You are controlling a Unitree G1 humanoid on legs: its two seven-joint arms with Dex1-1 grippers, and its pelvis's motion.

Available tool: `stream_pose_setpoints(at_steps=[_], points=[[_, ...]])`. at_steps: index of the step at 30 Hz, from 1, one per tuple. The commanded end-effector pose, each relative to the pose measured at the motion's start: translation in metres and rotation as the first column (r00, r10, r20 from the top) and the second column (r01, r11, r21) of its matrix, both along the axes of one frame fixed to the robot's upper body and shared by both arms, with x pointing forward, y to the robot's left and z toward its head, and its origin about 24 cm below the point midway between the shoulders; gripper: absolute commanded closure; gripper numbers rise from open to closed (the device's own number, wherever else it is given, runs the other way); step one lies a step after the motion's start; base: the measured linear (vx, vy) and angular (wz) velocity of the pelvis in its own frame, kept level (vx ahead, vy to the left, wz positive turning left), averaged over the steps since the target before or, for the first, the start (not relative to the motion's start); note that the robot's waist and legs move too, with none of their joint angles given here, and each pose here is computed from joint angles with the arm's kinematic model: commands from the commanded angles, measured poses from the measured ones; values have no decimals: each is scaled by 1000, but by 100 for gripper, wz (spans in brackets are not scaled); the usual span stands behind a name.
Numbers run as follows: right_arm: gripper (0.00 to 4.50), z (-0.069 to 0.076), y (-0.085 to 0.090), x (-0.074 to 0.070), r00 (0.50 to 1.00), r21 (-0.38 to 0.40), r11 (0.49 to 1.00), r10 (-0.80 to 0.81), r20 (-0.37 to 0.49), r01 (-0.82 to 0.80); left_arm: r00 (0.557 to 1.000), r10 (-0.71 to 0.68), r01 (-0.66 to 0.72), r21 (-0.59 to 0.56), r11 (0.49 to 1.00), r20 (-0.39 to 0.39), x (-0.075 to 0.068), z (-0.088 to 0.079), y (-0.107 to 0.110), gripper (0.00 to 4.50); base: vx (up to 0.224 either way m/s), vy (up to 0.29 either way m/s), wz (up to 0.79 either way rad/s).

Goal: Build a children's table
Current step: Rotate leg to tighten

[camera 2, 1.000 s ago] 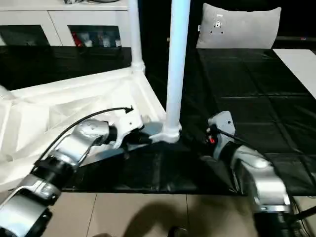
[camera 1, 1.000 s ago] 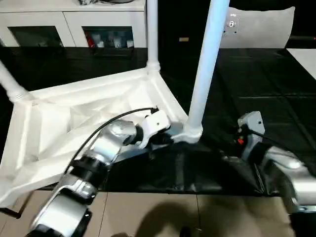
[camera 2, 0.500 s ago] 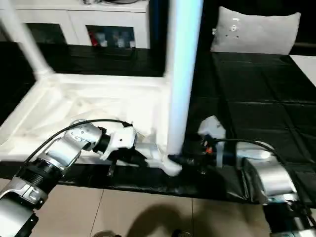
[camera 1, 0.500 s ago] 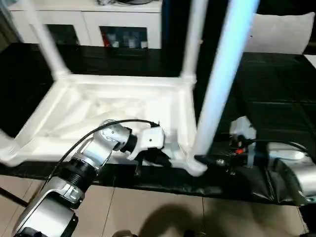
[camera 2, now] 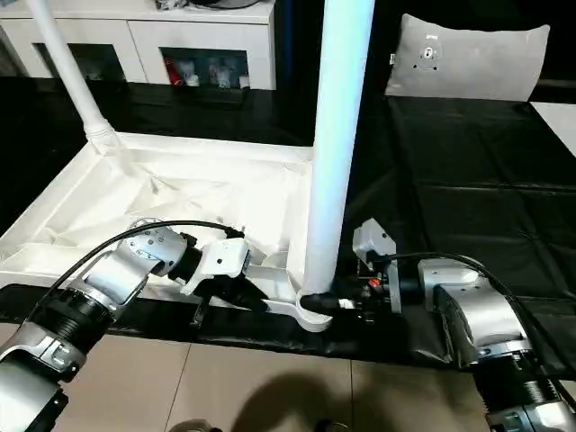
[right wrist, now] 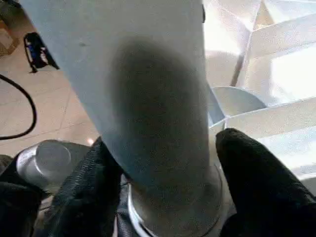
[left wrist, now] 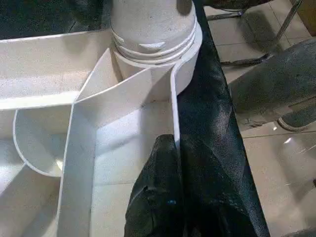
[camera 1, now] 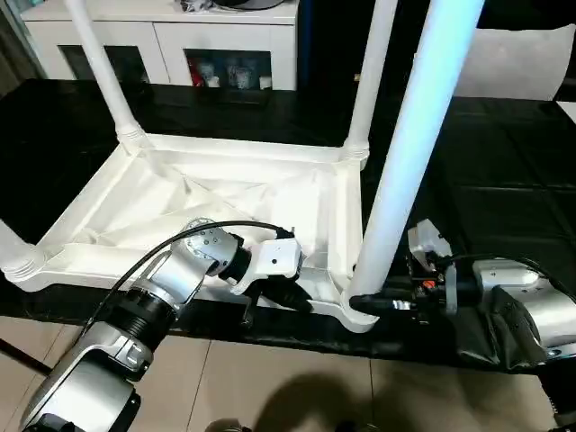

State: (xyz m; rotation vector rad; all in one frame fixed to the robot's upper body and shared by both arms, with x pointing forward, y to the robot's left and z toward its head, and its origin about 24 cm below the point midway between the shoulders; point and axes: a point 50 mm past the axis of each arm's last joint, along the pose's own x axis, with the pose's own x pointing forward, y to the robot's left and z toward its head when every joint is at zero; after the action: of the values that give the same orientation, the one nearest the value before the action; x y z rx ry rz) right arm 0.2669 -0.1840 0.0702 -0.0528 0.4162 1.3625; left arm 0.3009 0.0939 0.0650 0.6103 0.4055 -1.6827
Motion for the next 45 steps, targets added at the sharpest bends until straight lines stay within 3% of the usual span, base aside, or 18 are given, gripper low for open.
stream_pose_setpoints(at_steps=[1, 7, 15, 17, 20, 24, 30, 31, 34, 35, 39, 41, 43, 45], points=[[175, 4, -3, 3, 1000, -11, 1000, 6, -3, -6, 998, -63, 63, 16, 998, -12, -2, 3, -3, 450, 0, 0, 0], [224, 2, -3, 1, 1000, 10, 1000, 8, -25, -8, 998, -52, 53, 8, 999, -41, -4, -2, -3, 450, 0, 0, 0], [237, -2, 14, -9, 999, 94, 996, 5, -36, -1, 998, 6, -9, -45, 999, -69, -6, -4, -7, 450, 0, 0, 0], [238, -8, 25, -8, 995, 102, 990, -97, -17, 98, 995, 76, -80, -71, 994, -67, -5, -4, -14, 450, 0, 0, 0], [239, -17, 43, 7, 933, 100, 928, -360, 3, 358, 967, 245, -251, -111, 961, -67, 1, -3, -29, 450, 0, 0, 0], [241, -19, 49, 14, 888, 91, 884, -460, 6, 458, 939, 338, -344, -127, 930, -66, 6, -3, -36, 450, 0, 0, 0], [243, -27, 64, 28, 717, 63, 716, -697, 22, 695, 843, 534, -536, -179, 825, -67, 14, -1, -54, 450, 0, 0, 0], [191, -27, 68, 28, 704, 81, 703, -710, 22, 706, 833, 549, -551, -185, 814, -68, 14, 0, -57, 450, 0, 0, 0], [178, -25, 75, 27, 682, 128, 675, -732, -9, 727, 830, 553, -555, -196, 808, -73, 11, 2, -62, 450, 0, 0, 0], [143, -24, 76, 27, 680, 134, 673, -733, -4, 727, 832, 550, -553, -197, 810, -73, 11, 2, -63, 450, 0, 0, 0], [129, -22, 74, 27, 694, 137, 691, -719, 26, 710, 836, 547, -546, -187, 816, -56, 11, 1, -58, 450, 0, 0, 0], [90, -19, 66, 26, 718, 149, 718, -693, 61, 680, 850, 526, -523, -173, 834, -33, 11, 0, -50, 450, 0, 0, 0], [84, -14, 49, 22, 768, 143, 778, -628, 123, 612, 875, 484, -480, -154, 864, -8, 11, -3, -38, 450, 0, 0, 0], [57, -13, 44, 21, 780, 138, 792, -610, 139, 595, 882, 471, -466, -150, 872, -3, 10, -4, -35, 450, 0, 0, 0]])
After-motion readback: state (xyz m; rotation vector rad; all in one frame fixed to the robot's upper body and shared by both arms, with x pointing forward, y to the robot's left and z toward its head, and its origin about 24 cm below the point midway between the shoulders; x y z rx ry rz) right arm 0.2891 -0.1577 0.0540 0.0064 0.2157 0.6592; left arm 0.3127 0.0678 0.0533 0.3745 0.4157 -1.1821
